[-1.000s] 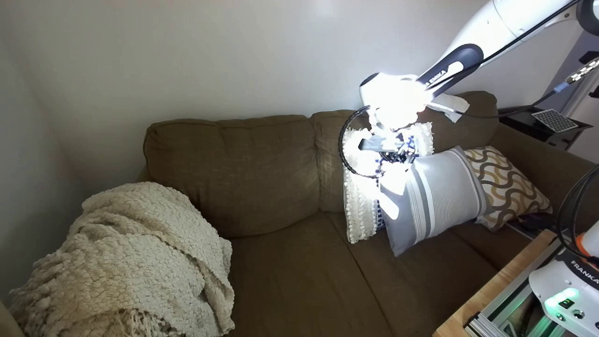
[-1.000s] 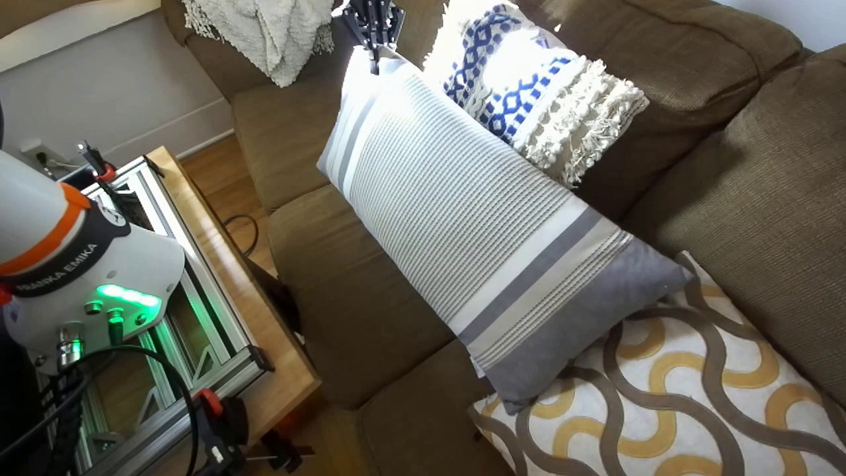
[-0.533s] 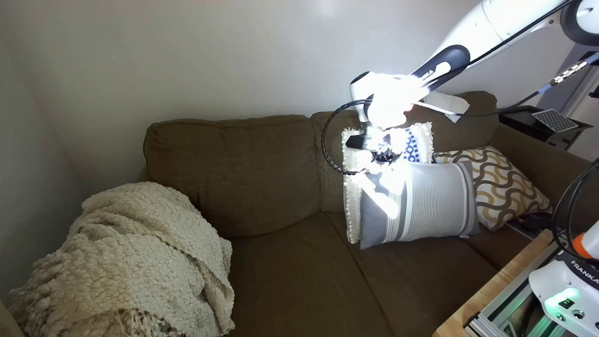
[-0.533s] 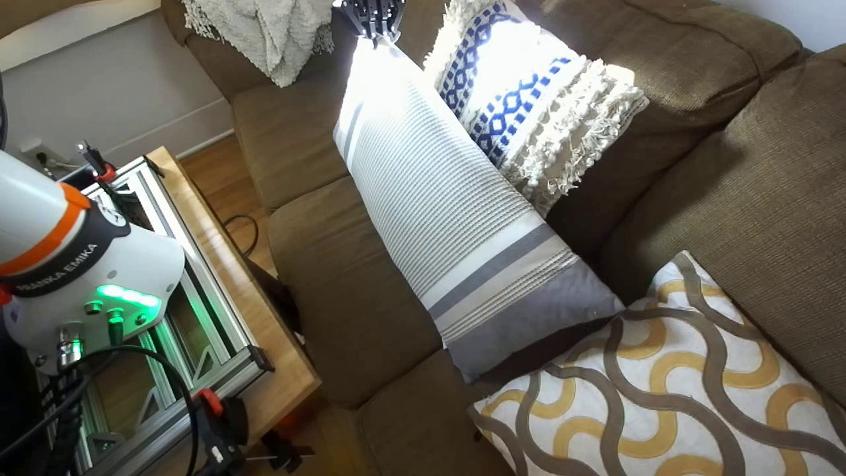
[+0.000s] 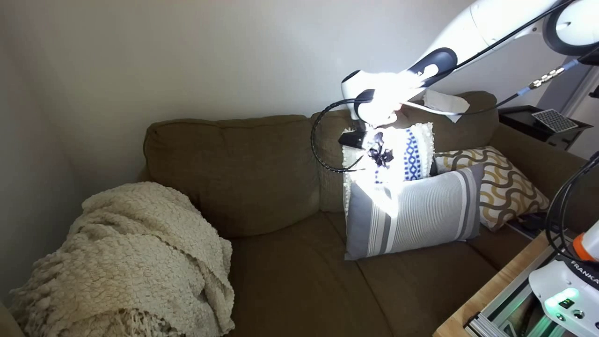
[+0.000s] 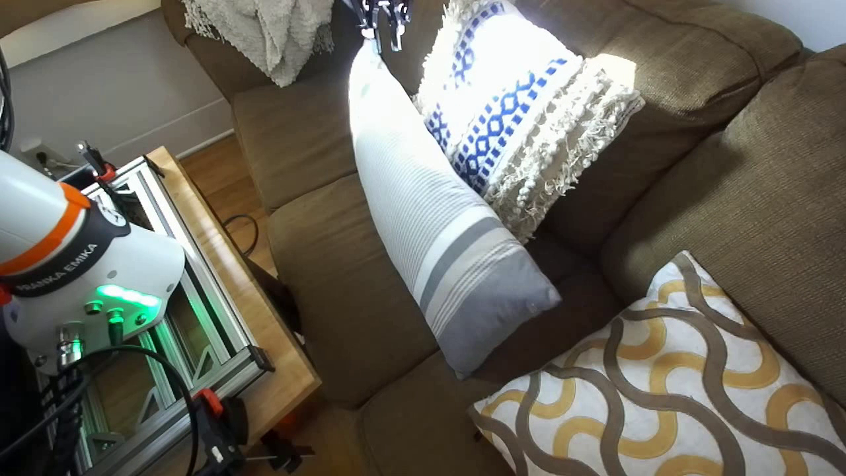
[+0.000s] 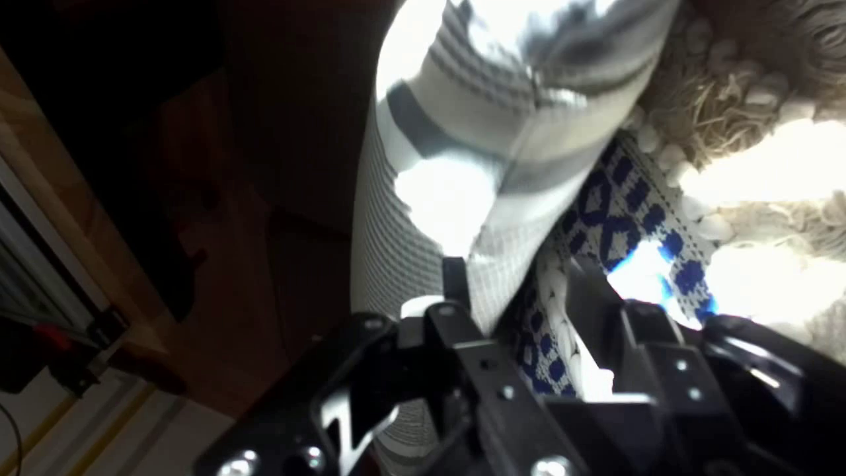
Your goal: Put the pillow upright
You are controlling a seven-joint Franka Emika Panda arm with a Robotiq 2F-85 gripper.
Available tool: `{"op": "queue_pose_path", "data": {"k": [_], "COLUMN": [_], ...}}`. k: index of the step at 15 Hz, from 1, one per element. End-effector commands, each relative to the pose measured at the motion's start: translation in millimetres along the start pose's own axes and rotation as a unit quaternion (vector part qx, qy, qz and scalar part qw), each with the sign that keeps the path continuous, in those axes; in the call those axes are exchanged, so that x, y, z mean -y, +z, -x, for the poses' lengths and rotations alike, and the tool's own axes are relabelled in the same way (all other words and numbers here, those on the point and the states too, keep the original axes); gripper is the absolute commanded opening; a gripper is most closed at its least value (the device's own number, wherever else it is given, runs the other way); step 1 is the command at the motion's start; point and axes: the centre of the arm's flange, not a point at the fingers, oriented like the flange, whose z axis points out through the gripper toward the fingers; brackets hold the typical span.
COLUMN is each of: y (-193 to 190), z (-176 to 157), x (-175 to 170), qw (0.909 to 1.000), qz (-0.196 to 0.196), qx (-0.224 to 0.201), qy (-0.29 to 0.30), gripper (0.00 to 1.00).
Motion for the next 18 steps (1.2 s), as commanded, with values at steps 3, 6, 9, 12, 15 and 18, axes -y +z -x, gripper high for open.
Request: {"op": "queue_pose_path", "data": {"k": [3,6,9,12,15,18], "y": [-10.1,-17.9,-24.9,-33.5,-45.0,-56.0], "z": [-33.2,-54.7,-75.6,-93.6,-107.7,-117.8], "x": [-9.7,-20.9,-37.0,-55.5,-67.2,-78.1], "qw": [0.9985,0.9958,0.9932,0.9851,0.9712,0.9534], "qz": [-0.024,-0.037,-0.042,-0.068,-0.106,-0.147], "qx": [-0.037,-0.062,-0.074,-0.078,-0.078,-0.079], "qy": [-0.032,-0.055,-0.08,-0.137,-0.199,-0.251], "gripper": [0.92,1.0,1.0,1.0,1.0,1.0]}}
